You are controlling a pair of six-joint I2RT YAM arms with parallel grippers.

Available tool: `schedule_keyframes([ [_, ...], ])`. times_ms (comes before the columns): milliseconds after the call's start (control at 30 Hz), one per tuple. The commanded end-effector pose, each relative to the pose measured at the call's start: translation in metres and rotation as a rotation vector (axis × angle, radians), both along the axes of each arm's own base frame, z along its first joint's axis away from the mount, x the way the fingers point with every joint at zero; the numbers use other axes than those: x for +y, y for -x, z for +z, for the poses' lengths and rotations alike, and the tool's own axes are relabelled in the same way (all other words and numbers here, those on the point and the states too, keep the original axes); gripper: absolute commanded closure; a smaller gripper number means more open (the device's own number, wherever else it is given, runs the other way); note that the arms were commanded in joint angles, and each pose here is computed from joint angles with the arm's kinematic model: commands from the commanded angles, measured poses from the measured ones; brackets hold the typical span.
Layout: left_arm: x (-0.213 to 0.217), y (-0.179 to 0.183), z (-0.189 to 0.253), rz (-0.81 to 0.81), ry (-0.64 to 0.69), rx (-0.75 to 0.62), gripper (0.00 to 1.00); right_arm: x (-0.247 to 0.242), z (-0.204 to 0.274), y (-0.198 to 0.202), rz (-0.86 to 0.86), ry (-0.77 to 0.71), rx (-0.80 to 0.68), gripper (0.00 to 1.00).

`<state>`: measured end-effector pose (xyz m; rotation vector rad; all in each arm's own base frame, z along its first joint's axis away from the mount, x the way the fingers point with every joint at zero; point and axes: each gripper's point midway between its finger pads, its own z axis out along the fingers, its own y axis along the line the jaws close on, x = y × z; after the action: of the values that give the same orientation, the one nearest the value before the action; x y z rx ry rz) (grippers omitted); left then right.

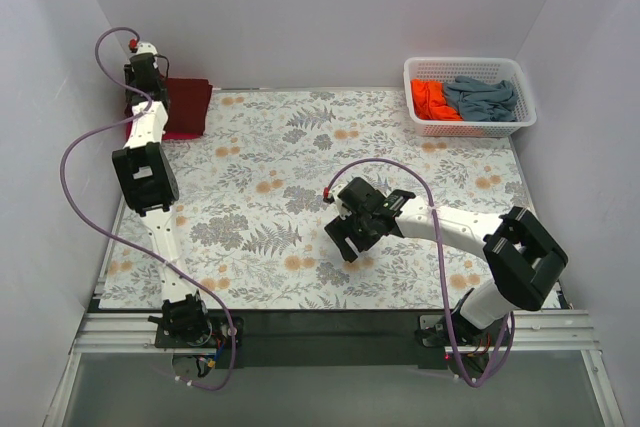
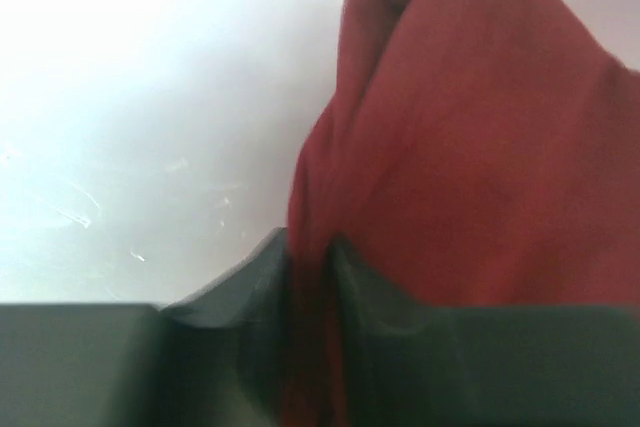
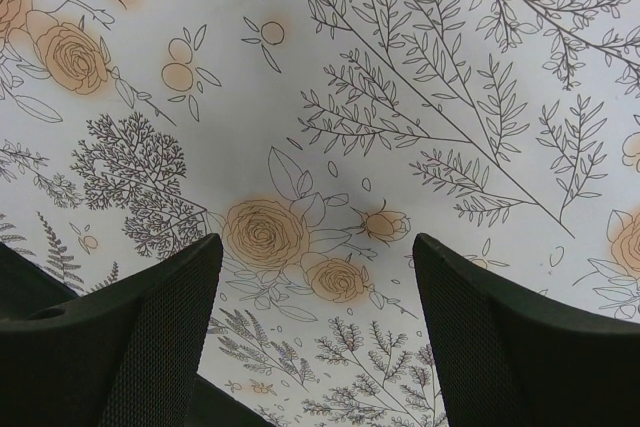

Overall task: Fold and stack the t-shirts
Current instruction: Neatly place the folded tshirt to the corner, then reset both grippers

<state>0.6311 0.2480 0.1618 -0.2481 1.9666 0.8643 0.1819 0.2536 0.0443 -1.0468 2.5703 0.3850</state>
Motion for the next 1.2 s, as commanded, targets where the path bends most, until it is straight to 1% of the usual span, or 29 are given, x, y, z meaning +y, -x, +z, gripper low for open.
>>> schedule_keyframes([
  [0, 0.023, 0.009, 0.008, 0.092, -0.065, -0.043, 0.74, 0.009, 0.011, -0.008, -0.013, -0.028, -0.013, 0.17],
  [33, 0.023, 0.009, 0.003, 0.094, -0.064, -0.035, 0.66, 0.009, 0.012, -0.007, -0.011, -0.028, -0.013, 0.17],
  [67, 0.023, 0.009, 0.001, 0.094, -0.063, -0.036, 0.52, 0.009, 0.012, -0.007, -0.013, -0.028, -0.013, 0.17],
  [200, 0.018, 0.009, 0.009, 0.104, -0.039, -0.075, 0.3, 0.007, 0.011, -0.007, -0.015, -0.025, -0.015, 0.17],
  [267, 0.01, 0.008, 0.021, 0.096, -0.013, -0.114, 0.27, 0.007, 0.013, -0.008, -0.021, -0.031, -0.019, 0.17],
  [333, -0.008, 0.004, 0.027, 0.064, 0.026, -0.141, 0.24, 0.0, 0.015, -0.018, -0.063, -0.004, -0.067, 0.17],
  [367, -0.024, 0.004, 0.03, 0.034, 0.085, -0.166, 0.24, -0.005, 0.019, -0.024, -0.092, -0.006, -0.085, 0.16],
  [433, -0.06, -0.001, 0.035, -0.032, 0.159, -0.197, 0.22, -0.016, 0.022, -0.036, -0.158, 0.003, -0.112, 0.16],
  [467, -0.083, 0.001, 0.042, -0.081, 0.229, -0.224, 0.22, -0.026, 0.026, -0.047, -0.209, -0.004, -0.118, 0.15],
  [500, -0.114, -0.001, 0.043, -0.131, 0.274, -0.23, 0.22, -0.032, 0.028, -0.053, -0.244, -0.006, -0.127, 0.15],
  [533, -0.141, 0.003, 0.062, -0.189, 0.338, -0.262, 0.21, -0.043, 0.036, -0.065, -0.299, -0.016, -0.15, 0.15],
  [567, -0.161, 0.006, 0.065, -0.218, 0.376, -0.263, 0.21, -0.049, 0.04, -0.07, -0.327, -0.021, -0.166, 0.14],
  [600, -0.199, 0.011, 0.057, -0.273, 0.418, -0.232, 0.21, -0.058, 0.047, -0.078, -0.369, -0.02, -0.195, 0.14],
  [633, -0.231, 0.016, 0.061, -0.33, 0.456, -0.22, 0.2, -0.064, 0.055, -0.085, -0.401, -0.031, -0.222, 0.14],
  [667, -0.254, 0.031, 0.075, -0.365, 0.495, -0.214, 0.2, -0.078, 0.069, -0.096, -0.457, -0.051, -0.261, 0.13],
  [700, -0.297, 0.045, 0.064, -0.418, 0.577, -0.173, 0.2, -0.091, 0.078, -0.104, -0.517, -0.047, -0.299, 0.13],
  [733, -0.32, 0.057, 0.066, -0.457, 0.635, -0.164, 0.2, -0.102, 0.087, -0.109, -0.558, -0.053, -0.325, 0.13],
  [767, -0.34, 0.076, 0.093, -0.514, 0.687, -0.196, 0.2, -0.122, 0.103, -0.116, -0.634, -0.08, -0.364, 0.12],
  [800, -0.38, 0.094, 0.098, -0.591, 0.795, -0.182, 0.19, -0.136, 0.109, -0.116, -0.69, -0.077, -0.376, 0.12],
  [833, -0.393, 0.115, 0.079, -0.604, 0.84, -0.128, 0.17, -0.147, 0.117, -0.116, -0.728, -0.085, -0.395, 0.12],
  [867, -0.404, 0.138, 0.106, -0.652, 0.873, -0.16, 0.16, -0.169, 0.134, -0.116, -0.791, -0.106, -0.447, 0.11],
  [900, -0.419, 0.157, 0.107, -0.67, 0.917, -0.149, 0.15, -0.183, 0.14, -0.112, -0.833, -0.089, -0.473, 0.08],
  [933, -0.422, 0.178, 0.091, -0.657, 0.932, -0.107, 0.15, -0.192, 0.15, -0.109, -0.863, -0.09, -0.51, 0.06],
  [967, -0.417, 0.201, 0.116, -0.672, 0.944, -0.161, 0.14, -0.201, 0.171, -0.102, -0.889, -0.126, -0.575, 0.04],
  [1000, -0.416, 0.217, 0.12, -0.675, 0.952, -0.167, 0.14, -0.208, 0.182, -0.098, -0.905, -0.134, -0.616, 0.04],
  [1033, -0.406, 0.231, 0.121, -0.638, 0.95, -0.177, 0.14, -0.212, 0.192, -0.092, -0.908, -0.143, -0.643, 0.04],
  [1067, -0.392, 0.258, 0.133, -0.635, 0.94, -0.219, 0.13, -0.217, 0.213, -0.082, -0.899, -0.184, -0.708, 0.04],
  [1133, -0.363, 0.285, 0.137, -0.566, 0.876, -0.253, 0.13, -0.223, 0.23, -0.069, -0.885, -0.214, -0.769, 0.02],
  [1167, -0.346, 0.31, 0.157, -0.562, 0.851, -0.33, 0.13, -0.229, 0.247, -0.057, -0.882, -0.253, -0.833, 0.02],
])
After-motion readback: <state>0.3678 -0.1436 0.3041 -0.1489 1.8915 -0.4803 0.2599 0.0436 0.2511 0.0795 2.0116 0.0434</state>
